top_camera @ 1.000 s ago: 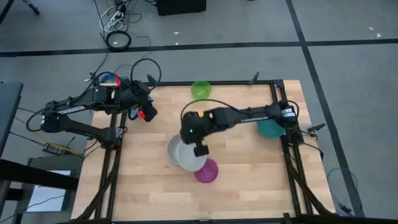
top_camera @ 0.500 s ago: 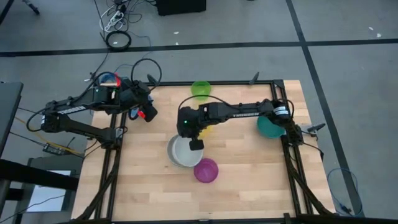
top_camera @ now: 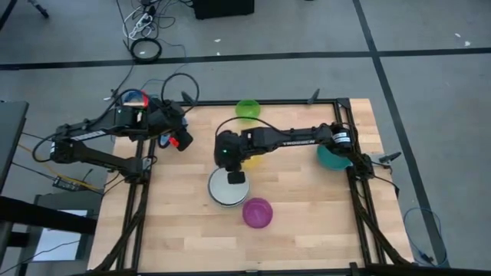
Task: Nest bowls inside each other
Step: Stack the blue bowl on top of the white bowl
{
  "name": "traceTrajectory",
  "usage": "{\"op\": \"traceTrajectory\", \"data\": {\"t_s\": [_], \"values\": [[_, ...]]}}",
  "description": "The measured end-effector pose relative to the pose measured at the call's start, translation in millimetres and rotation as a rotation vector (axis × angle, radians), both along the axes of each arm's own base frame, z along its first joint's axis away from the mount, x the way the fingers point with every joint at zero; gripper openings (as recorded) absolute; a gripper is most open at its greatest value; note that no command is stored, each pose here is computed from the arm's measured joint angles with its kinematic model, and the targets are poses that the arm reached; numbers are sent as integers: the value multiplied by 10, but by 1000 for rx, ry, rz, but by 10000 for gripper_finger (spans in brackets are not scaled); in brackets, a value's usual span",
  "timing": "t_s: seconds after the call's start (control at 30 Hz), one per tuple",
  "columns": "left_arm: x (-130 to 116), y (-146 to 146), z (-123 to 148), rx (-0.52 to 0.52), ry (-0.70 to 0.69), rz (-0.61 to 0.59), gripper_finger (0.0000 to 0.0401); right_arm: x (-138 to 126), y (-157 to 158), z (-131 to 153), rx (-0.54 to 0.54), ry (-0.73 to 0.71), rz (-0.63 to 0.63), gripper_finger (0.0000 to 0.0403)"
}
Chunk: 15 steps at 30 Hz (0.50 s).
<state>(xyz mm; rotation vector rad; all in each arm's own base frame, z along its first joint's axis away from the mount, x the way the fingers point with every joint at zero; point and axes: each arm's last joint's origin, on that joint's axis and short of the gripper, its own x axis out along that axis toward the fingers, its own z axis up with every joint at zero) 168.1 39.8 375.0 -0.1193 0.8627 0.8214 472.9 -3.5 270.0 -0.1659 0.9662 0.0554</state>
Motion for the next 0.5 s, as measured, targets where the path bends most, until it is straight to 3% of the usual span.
{"op": "traceTrajectory", "data": {"t_s": [0.23, 0.5], "values": [[-58, 15, -304, -50, 145, 70, 209, -89, 48, 599, -140, -108, -22, 187], [-119, 88, -1015, -168, 320, 165, 209, -547, 100, 1395, -208, -235, -26, 188]]}}
